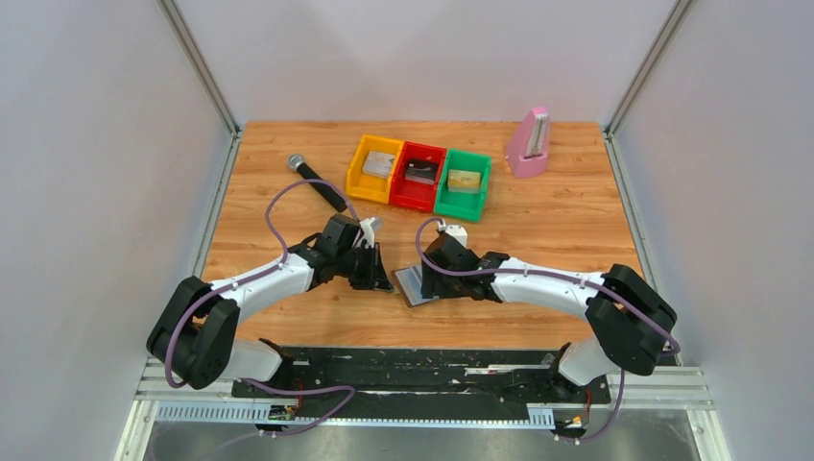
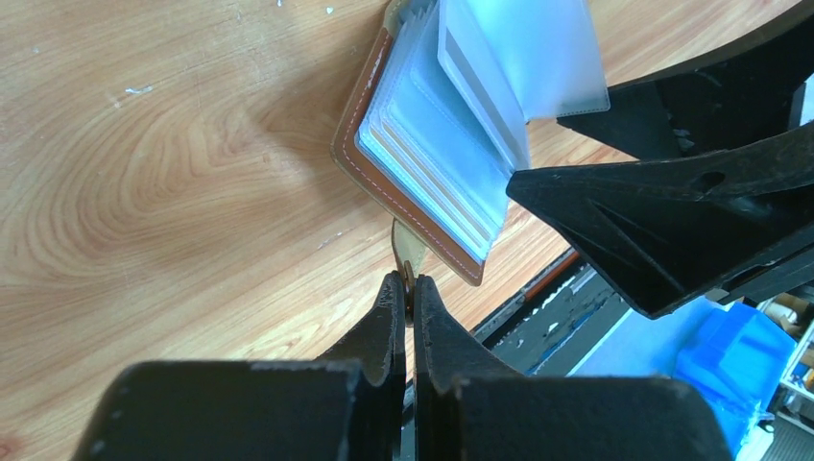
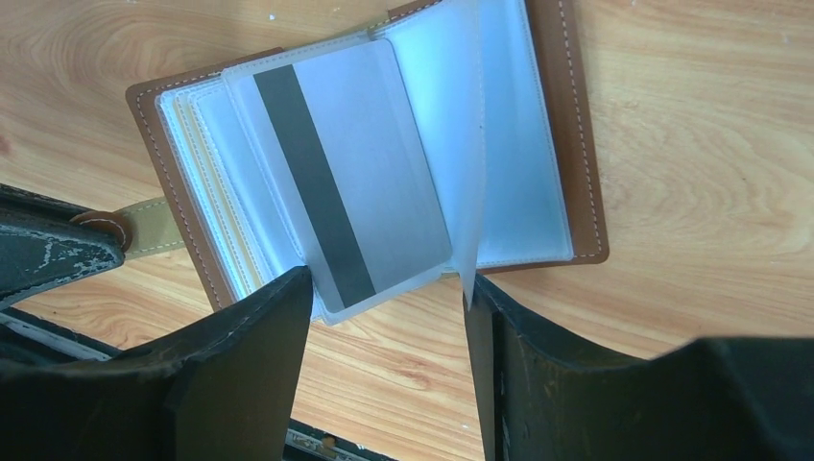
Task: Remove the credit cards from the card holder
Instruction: Remove the credit card from the card holder.
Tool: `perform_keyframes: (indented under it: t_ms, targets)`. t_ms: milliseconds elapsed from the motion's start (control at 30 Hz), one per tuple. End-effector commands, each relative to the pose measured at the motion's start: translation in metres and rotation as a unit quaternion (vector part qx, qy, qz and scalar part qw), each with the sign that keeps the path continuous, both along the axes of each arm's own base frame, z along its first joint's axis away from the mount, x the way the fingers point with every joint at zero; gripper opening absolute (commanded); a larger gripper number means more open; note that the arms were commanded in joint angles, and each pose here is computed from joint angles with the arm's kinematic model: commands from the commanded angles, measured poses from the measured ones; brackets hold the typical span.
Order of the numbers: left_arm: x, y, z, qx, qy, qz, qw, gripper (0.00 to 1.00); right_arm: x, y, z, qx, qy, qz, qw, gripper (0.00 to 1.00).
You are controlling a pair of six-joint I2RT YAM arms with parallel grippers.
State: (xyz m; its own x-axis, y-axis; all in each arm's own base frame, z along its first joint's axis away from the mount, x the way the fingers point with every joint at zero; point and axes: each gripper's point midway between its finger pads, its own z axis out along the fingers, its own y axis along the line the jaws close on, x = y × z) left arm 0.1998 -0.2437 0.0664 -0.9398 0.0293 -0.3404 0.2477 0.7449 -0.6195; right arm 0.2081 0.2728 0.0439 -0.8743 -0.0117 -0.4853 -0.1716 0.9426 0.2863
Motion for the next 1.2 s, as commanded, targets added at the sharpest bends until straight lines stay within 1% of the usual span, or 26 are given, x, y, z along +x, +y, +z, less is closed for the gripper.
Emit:
perform_keyframes:
  t_ms: [0,233,367,600,1167]
  targets:
    - [0.006,-0.003,0.012,-0.001,-0.022,-0.011,1.000,0.00,0.010,-0.005,0.017,-0.007,-0.029,-0.019,0.999,0.60]
    - [0.005,0.000,0.009,0.008,-0.023,-0.013,1.000,0.00,0.010,-0.007,0.020,-0.010,-0.032,-0.018,0.999,0.64]
    - [0.004,0.001,0.007,0.010,-0.022,-0.013,1.000,0.00,0.011,-0.008,0.021,-0.014,-0.033,-0.017,0.999,0.70]
    - [0.004,0.002,0.004,0.014,-0.020,-0.016,1.000,0.00,0.013,-0.012,0.022,-0.025,-0.038,-0.022,0.999,0.76]
    - [0.003,0.003,0.005,0.015,-0.023,-0.018,0.999,0.00,0.019,-0.018,0.028,-0.047,-0.054,-0.027,0.997,0.75]
